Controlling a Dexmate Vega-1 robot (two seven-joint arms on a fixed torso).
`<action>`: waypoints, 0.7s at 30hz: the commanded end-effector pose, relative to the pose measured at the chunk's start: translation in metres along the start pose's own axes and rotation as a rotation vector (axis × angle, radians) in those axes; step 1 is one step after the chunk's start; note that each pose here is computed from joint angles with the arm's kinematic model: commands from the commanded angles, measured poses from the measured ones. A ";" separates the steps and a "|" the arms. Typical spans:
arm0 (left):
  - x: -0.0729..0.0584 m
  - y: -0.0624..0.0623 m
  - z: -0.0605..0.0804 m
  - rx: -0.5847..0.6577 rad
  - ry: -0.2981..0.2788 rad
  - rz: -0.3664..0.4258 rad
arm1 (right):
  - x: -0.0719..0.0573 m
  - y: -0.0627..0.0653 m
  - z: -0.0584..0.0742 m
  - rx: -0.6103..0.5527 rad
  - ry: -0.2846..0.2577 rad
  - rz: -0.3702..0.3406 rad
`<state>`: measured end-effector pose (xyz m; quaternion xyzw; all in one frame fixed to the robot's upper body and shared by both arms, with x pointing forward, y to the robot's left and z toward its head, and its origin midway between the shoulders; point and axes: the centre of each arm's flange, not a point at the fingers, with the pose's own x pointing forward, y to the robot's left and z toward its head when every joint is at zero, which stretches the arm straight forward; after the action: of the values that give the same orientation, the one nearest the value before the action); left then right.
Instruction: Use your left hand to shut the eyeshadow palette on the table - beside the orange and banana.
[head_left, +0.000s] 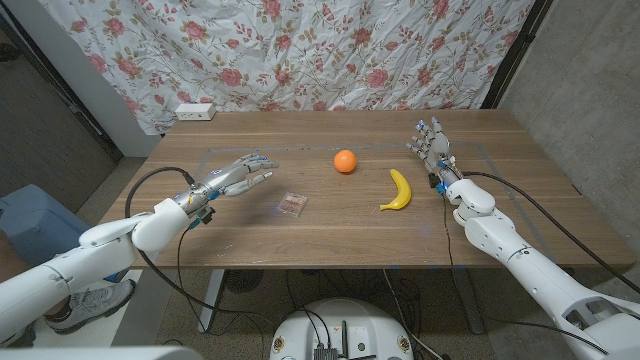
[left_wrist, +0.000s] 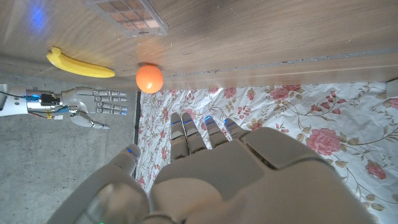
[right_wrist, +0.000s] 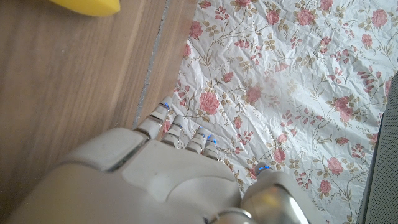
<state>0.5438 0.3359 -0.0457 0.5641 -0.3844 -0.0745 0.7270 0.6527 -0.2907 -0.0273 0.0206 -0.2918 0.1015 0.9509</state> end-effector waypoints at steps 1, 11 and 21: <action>0.015 0.008 -0.013 -0.120 0.031 0.073 | 0.000 0.000 0.000 0.000 0.000 0.000; 0.026 0.009 -0.020 -0.167 0.031 0.089 | 0.000 0.000 0.000 0.000 0.000 0.000; 0.034 0.003 -0.030 -0.306 0.084 0.134 | 0.000 0.000 0.000 0.000 0.000 0.000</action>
<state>0.5711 0.3398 -0.0299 0.4826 -0.3865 -0.0639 0.7833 0.6528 -0.2906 -0.0273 0.0205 -0.2917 0.1016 0.9509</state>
